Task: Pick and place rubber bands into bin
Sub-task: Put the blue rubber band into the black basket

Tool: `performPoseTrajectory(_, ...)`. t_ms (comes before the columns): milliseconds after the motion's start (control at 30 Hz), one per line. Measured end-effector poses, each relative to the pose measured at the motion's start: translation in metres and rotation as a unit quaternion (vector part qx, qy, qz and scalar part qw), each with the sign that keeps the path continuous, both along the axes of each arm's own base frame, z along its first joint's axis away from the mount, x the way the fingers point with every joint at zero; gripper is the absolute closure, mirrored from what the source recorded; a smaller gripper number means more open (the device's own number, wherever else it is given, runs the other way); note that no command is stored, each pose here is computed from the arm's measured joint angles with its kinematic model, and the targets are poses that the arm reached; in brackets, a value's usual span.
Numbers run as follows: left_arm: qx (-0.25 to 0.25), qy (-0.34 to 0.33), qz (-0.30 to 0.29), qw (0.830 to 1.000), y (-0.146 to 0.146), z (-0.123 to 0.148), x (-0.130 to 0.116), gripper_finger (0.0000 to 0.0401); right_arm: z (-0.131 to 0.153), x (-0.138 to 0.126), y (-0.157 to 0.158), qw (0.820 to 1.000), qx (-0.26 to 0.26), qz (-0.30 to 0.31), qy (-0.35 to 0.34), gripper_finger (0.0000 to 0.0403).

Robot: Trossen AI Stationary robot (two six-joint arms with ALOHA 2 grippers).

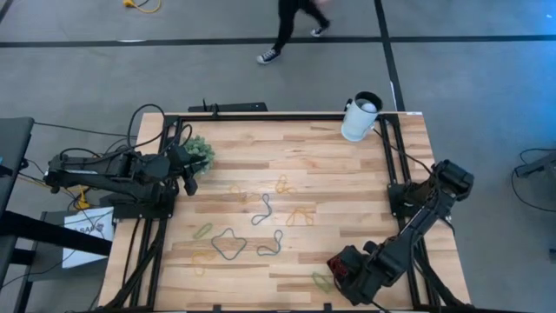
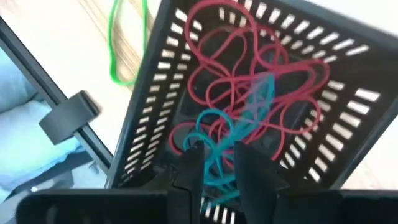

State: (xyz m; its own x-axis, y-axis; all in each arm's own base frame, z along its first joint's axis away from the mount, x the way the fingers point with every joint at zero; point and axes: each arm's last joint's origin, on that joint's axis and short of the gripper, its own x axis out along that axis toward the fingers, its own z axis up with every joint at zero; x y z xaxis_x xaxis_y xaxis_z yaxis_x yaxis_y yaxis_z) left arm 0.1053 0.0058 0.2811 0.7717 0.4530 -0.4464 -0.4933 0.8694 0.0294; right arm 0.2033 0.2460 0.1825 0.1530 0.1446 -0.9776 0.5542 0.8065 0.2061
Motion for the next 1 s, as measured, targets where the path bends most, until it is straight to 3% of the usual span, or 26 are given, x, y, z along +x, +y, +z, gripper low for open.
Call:
performPoseTrajectory(233, 0.000, 0.000, 0.000, 1.000, 0.000, 0.000, 0.000, 0.0328, 0.000, 0.002, -0.001, 0.997, 0.048, 0.006, 0.053, 0.0319)
performPoseTrajectory(433, -0.011, -0.003, -0.005, 1.000, -0.001, 0.000, 0.000, 0.0328, 0.001, 0.005, -0.002, 0.997, 0.054, 0.015, 0.047, 0.0319)
performPoseTrajectory(567, -0.043, 0.009, -0.046, 0.998, -0.004, -0.003, 0.005, 0.0328, 0.013, 0.007, -0.007, 0.999, 0.023, 0.043, -0.018, 0.0319)
performPoseTrajectory(667, -0.070, 0.021, -0.092, 0.993, -0.007, -0.005, 0.013, 0.0328, 0.042, 0.009, -0.011, 0.987, -0.026, 0.092, -0.131, 0.0319)
performPoseTrajectory(733, -0.086, 0.023, -0.119, 0.989, -0.010, -0.006, 0.020, 0.0328, 0.068, 0.007, -0.015, 0.961, -0.090, 0.132, -0.228, 0.0319)
performPoseTrajectory(833, -0.095, 0.029, -0.147, 0.984, -0.017, -0.009, 0.034, 0.0328, 0.098, 0.002, -0.024, 0.886, -0.244, 0.184, -0.348, 0.0319)
performPoseTrajectory(900, -0.095, 0.038, -0.160, 0.982, -0.022, -0.013, 0.045, 0.0328, 0.111, -0.001, -0.032, 0.836, -0.344, 0.184, -0.386, 0.0319)
performPoseTrajectory(1000, -0.093, 0.053, -0.179, 0.978, -0.032, -0.021, 0.064, 0.0328, 0.124, -0.003, -0.044, 0.786, -0.447, 0.135, -0.406, 0.0319)
